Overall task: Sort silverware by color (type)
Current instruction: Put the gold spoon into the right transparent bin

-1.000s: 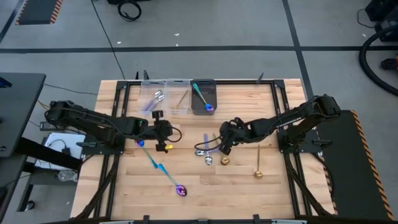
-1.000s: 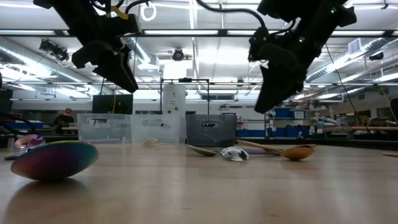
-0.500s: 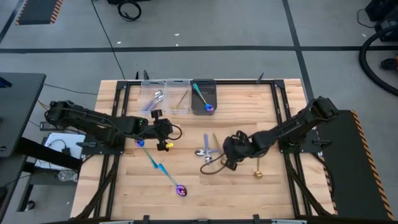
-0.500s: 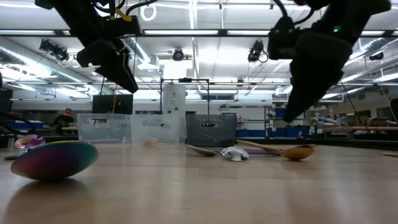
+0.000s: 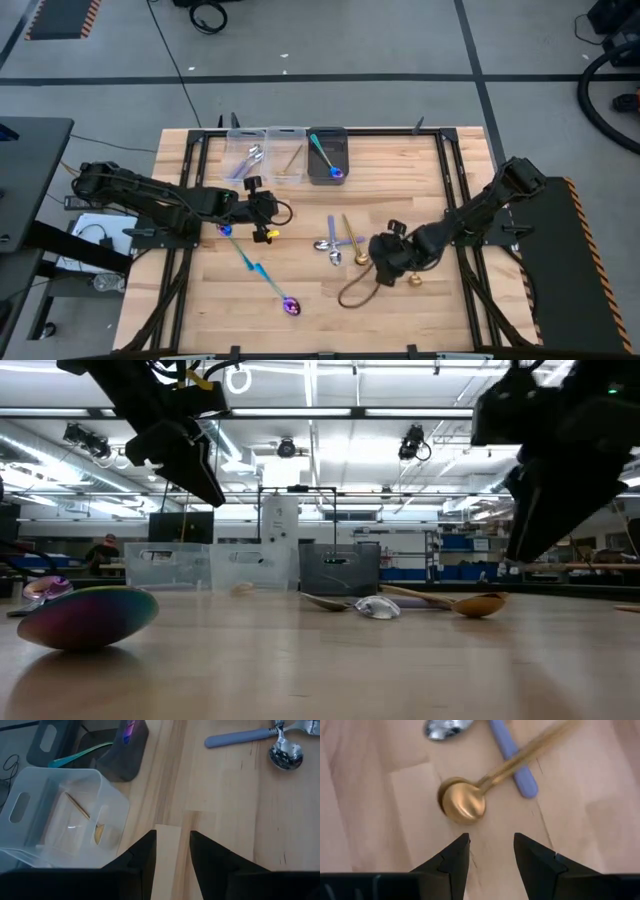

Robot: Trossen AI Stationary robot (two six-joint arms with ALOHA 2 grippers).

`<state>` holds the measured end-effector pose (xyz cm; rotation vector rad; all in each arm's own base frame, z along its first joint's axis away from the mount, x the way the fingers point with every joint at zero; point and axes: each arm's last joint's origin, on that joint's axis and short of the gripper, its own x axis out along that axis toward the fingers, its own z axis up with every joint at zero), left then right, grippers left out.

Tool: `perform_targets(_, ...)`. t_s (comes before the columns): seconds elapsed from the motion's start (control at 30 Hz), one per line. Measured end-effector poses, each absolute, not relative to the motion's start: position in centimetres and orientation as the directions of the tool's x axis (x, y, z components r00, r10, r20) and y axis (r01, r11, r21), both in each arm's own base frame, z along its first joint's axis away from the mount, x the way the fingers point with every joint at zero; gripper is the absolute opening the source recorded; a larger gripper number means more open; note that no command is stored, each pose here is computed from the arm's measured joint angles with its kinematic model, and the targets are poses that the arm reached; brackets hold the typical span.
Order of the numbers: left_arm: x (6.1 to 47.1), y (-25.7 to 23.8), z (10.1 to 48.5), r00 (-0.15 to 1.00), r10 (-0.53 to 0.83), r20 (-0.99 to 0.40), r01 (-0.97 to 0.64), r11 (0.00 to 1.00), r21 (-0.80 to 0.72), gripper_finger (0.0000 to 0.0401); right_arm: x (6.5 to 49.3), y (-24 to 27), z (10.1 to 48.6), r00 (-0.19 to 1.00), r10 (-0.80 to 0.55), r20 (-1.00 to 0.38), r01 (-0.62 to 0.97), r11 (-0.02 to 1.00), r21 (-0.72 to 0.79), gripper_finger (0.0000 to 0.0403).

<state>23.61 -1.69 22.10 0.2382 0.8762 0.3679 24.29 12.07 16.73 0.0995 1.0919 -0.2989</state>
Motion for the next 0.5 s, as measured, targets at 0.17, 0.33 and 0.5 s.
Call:
perform_targets(0.17,23.6,-1.7,22.1,0.585,0.408,-0.701,-0.204,0.911,0.36,0.0126,23.6,13.2,15.9,0.488,-0.195,-0.851,0.031,0.978,-0.206,0.0162)
perform_targets(0.33,23.7,-1.7,22.1,0.588,0.407,-0.699,-0.205,0.911,0.358,0.0126,23.7,13.4,15.5,0.553,-0.176,-0.815,-0.089,0.959,-0.268,0.0152)
perform_targets(0.5,23.7,-1.7,22.2,0.589,0.407,-0.698,-0.205,0.911,0.358,0.0126,23.6,13.2,15.1,0.572,-0.181,-0.8,-0.122,0.946,-0.301,0.0137)
